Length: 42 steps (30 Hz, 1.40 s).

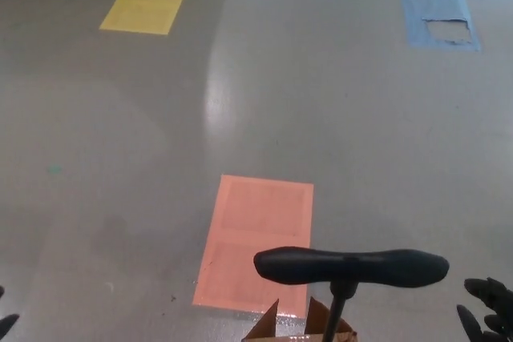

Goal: An air pump is kept on top of a storage box on the floor and the robot uses its right hand to press down on the handle of the pump to compress it

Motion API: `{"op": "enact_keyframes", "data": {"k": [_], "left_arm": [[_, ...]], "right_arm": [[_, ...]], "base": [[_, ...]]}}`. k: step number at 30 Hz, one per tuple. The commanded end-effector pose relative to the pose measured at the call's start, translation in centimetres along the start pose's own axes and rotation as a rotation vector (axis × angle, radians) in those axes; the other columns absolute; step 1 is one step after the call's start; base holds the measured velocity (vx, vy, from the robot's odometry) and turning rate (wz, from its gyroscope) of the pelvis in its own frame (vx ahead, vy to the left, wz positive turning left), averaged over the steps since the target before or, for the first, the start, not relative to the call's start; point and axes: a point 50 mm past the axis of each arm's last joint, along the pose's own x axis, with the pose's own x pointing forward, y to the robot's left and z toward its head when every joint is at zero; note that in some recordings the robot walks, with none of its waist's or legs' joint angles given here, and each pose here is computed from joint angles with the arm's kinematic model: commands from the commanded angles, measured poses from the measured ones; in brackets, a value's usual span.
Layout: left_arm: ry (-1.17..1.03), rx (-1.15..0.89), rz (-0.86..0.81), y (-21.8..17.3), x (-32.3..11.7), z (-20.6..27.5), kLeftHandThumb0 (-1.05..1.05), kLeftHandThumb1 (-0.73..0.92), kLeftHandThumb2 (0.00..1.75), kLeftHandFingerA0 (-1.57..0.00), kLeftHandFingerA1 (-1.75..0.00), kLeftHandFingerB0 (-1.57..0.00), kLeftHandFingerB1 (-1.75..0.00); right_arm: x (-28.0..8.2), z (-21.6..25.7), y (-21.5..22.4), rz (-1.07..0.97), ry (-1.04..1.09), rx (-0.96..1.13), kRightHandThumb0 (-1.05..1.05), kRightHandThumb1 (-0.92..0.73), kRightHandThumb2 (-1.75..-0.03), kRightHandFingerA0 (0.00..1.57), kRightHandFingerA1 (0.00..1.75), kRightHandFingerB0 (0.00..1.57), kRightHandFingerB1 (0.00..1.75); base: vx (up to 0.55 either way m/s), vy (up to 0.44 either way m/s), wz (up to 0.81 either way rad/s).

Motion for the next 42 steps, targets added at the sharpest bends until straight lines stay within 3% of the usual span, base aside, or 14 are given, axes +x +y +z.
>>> {"op": "enact_keyframes", "data": {"k": [1, 6, 7, 8, 19, 21, 23, 25, 26, 27, 34, 35, 40, 42], "left_arm": [[-0.039, 0.006, 0.006, 0.4, -0.3, -0.3, -0.64, 0.65, 0.88, -0.22, -0.45, -0.15, -0.40], [-0.071, -0.027, 0.006, 0.7, -0.4, -0.2, -0.69, 0.68, 0.92, -0.18, -0.43, -0.08, -0.38], [-0.081, -0.021, 0.003, 0.7, -0.4, -0.1, -0.67, 0.84, 0.65, -0.25, -0.31, -0.12, -0.26], [-0.085, -0.020, 0.000, 0.7, -0.4, 0.0, -0.71, 0.69, 0.94, -0.17, -0.43, -0.08, -0.36], [-0.100, -0.008, -0.005, 1.2, -0.2, 0.8, -0.68, 0.68, 0.90, -0.14, -0.41, -0.09, -0.38], [-0.103, -0.002, -0.005, 1.2, -0.2, 0.9, -0.63, 0.83, 0.64, -0.22, -0.30, -0.15, -0.27], [-0.107, 0.008, -0.004, 1.2, -0.2, 0.9, -0.68, 0.69, 0.90, -0.14, -0.41, -0.10, -0.38], [-0.106, 0.008, -0.005, 1.2, -0.2, 0.9, -0.63, 0.83, 0.64, -0.22, -0.30, -0.16, -0.27], [-0.105, 0.013, -0.006, 1.3, -0.2, 1.0, -0.64, 0.83, 0.64, -0.22, -0.30, -0.16, -0.27], [-0.105, 0.015, -0.006, 1.4, -0.1, 1.2, -0.64, 0.82, 0.64, -0.22, -0.30, -0.16, -0.27], [-0.105, 0.003, -0.003, 1.5, 0.1, 1.8, -0.69, 0.67, 0.89, -0.16, -0.42, -0.12, -0.39], [-0.101, 0.020, -0.006, 1.5, 0.1, 1.7, -0.69, 0.68, 0.90, -0.17, -0.42, -0.12, -0.39], [-0.102, 0.010, -0.012, 1.5, 0.0, 1.6, -0.68, 0.67, 0.89, -0.17, -0.42, -0.13, -0.39], [-0.101, 0.011, -0.011, 1.5, 0.1, 1.7, -0.68, 0.67, 0.90, -0.18, -0.43, -0.12, -0.39]], "right_arm": [[-0.5, -0.2, -1.2, -0.124, -0.078, 0.022, -0.68, -0.73, -1.04, 0.03, 0.38, 0.03, 0.31], [-1.3, 1.4, -3.2, -0.331, -0.231, 0.101, -0.68, -0.70, -1.01, 0.07, 0.44, 0.01, 0.35], [-1.6, 1.9, -4.0, -0.381, -0.281, 0.139, -0.68, -0.71, -1.02, 0.04, 0.43, 0.04, 0.37], [-2.2, 2.6, -5.0, -0.436, -0.341, 0.207, -0.77, -0.74, -1.04, 0.03, 0.41, 0.11, 0.32], [-12.1, 10.3, -12.4, -0.792, -0.902, 0.367, -0.79, -0.76, -1.13, 0.06, 0.27, 0.06, 0.26], [-14.3, 11.6, -13.2, -0.814, -0.997, 0.388, -0.87, -0.82, -1.14, 0.08, 0.18, 0.08, 0.15], [-16.4, 12.7, -14.0, -0.842, -1.081, 0.384, -0.73, -0.75, -1.14, 0.00, 0.28, 0.00, 0.25], [-17.5, 13.3, -14.4, -0.879, -1.116, 0.386, -0.78, -0.92, -0.72, 0.10, 0.23, 0.09, 0.22], [-19.0, 14.2, -15.1, -0.925, -1.167, 0.374, -0.73, -0.75, -1.13, 0.03, 0.33, 0.02, 0.27], [-19.8, 14.7, -15.4, -0.941, -1.199, 0.383, -0.80, -0.92, -0.71, 0.12, 0.23, 0.09, 0.21], [-24.3, 18.0, -16.6, -0.981, -1.375, 0.332, -0.78, -0.92, -0.70, 0.11, 0.24, 0.09, 0.21], [-25.3, 18.7, -16.8, -0.956, -1.408, 0.286, -0.85, -0.80, -1.12, 0.08, 0.26, 0.07, 0.18], [-28.0, 21.1, -17.2, -0.933, -1.454, 0.115, -0.74, -0.75, -1.14, 0.01, 0.30, 0.01, 0.26], [-28.4, 21.6, -17.2, -0.921, -1.458, 0.080, -0.82, -0.92, -0.72, 0.09, 0.23, 0.08, 0.22]], "base": [[0.00, 0.000, 0.00], [0.00, 0.000, 0.00], [0.00, 0.000, 0.00], [0.00, 0.000, 0.00], [0.00, 0.000, 0.00], [0.00, 0.000, 0.00], [0.00, 0.000, 0.00], [0.00, 0.000, 0.00], [0.00, 0.000, 0.00], [0.00, 0.000, 0.00], [0.00, 0.000, 0.00], [0.00, 0.000, 0.00], [0.00, 0.000, 0.00], [0.00, 0.000, 0.00]]}}
